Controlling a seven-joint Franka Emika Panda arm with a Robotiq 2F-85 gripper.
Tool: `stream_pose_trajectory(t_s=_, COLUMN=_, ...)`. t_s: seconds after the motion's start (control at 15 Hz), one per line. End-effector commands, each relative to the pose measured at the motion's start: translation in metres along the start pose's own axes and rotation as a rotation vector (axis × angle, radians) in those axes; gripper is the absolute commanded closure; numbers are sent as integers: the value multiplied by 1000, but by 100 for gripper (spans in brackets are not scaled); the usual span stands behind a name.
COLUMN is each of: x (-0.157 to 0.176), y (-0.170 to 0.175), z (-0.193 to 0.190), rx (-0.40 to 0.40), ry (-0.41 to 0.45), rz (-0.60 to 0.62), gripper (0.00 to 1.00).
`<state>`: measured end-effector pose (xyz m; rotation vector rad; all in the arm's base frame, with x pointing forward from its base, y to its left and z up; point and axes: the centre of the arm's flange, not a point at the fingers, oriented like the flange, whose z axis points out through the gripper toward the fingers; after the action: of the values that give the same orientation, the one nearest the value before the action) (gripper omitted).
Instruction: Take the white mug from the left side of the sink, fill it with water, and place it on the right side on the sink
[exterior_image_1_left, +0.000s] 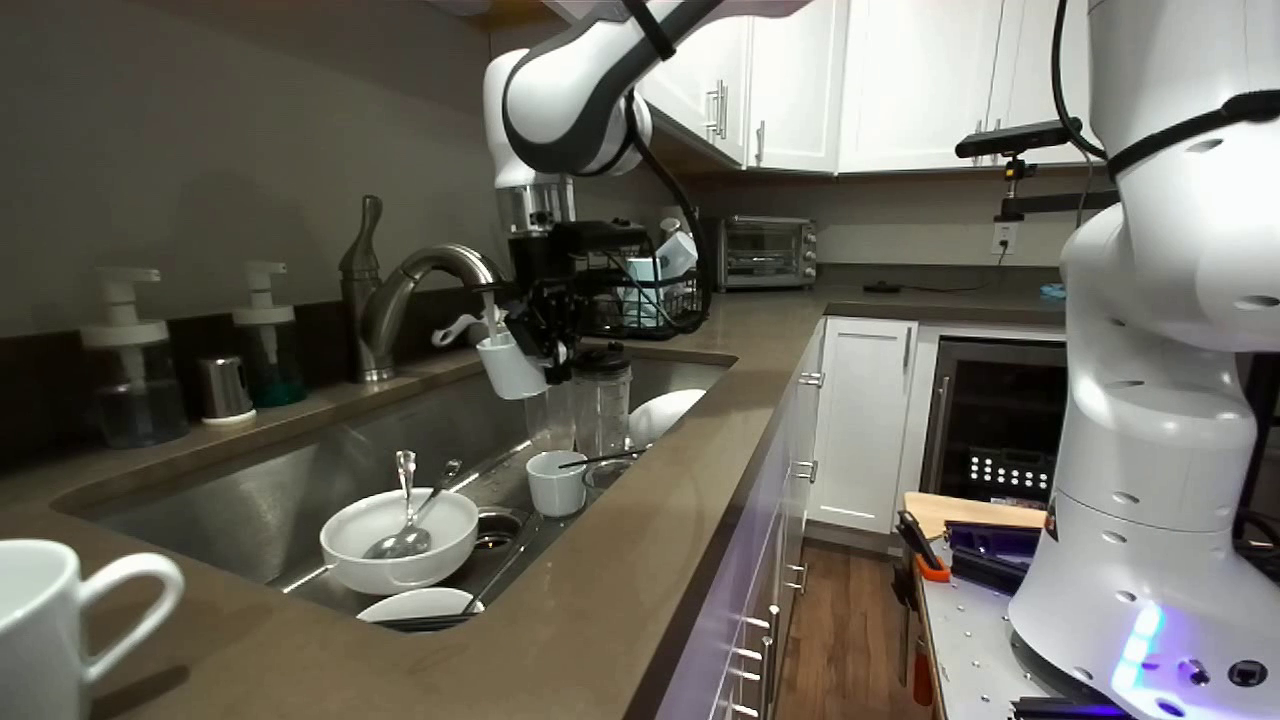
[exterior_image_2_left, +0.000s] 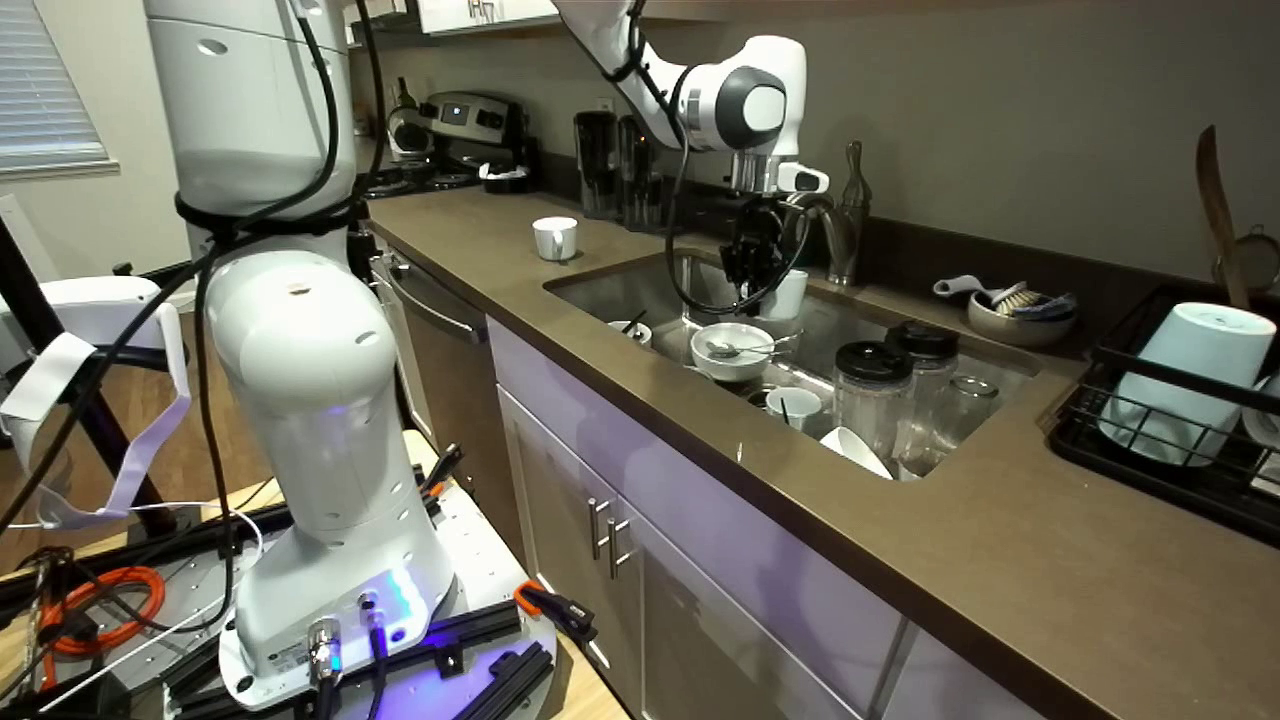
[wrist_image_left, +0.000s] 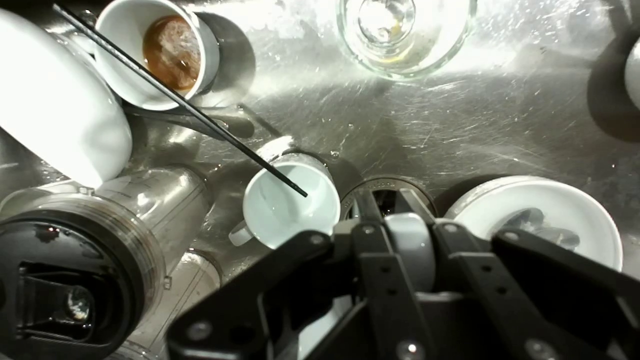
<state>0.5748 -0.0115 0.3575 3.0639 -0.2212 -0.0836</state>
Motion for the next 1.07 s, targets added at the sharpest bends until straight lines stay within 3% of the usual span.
stream_pose_trajectory(t_s=0.0, x=0, y=0, z=0, rx=0, ry=0, rz=0, gripper=84)
stream_pose_trajectory(t_s=0.67, x=0, y=0, z=1, rx=0, ry=-1, rz=0, gripper=84)
stream_pose_trajectory(t_s=0.73, x=0, y=0, z=1, rx=0, ry=-1, rz=0, gripper=93)
stream_pose_trajectory(t_s=1.0, x=-16, y=-5, z=17, rx=-11, ry=-49, rz=0, gripper=93)
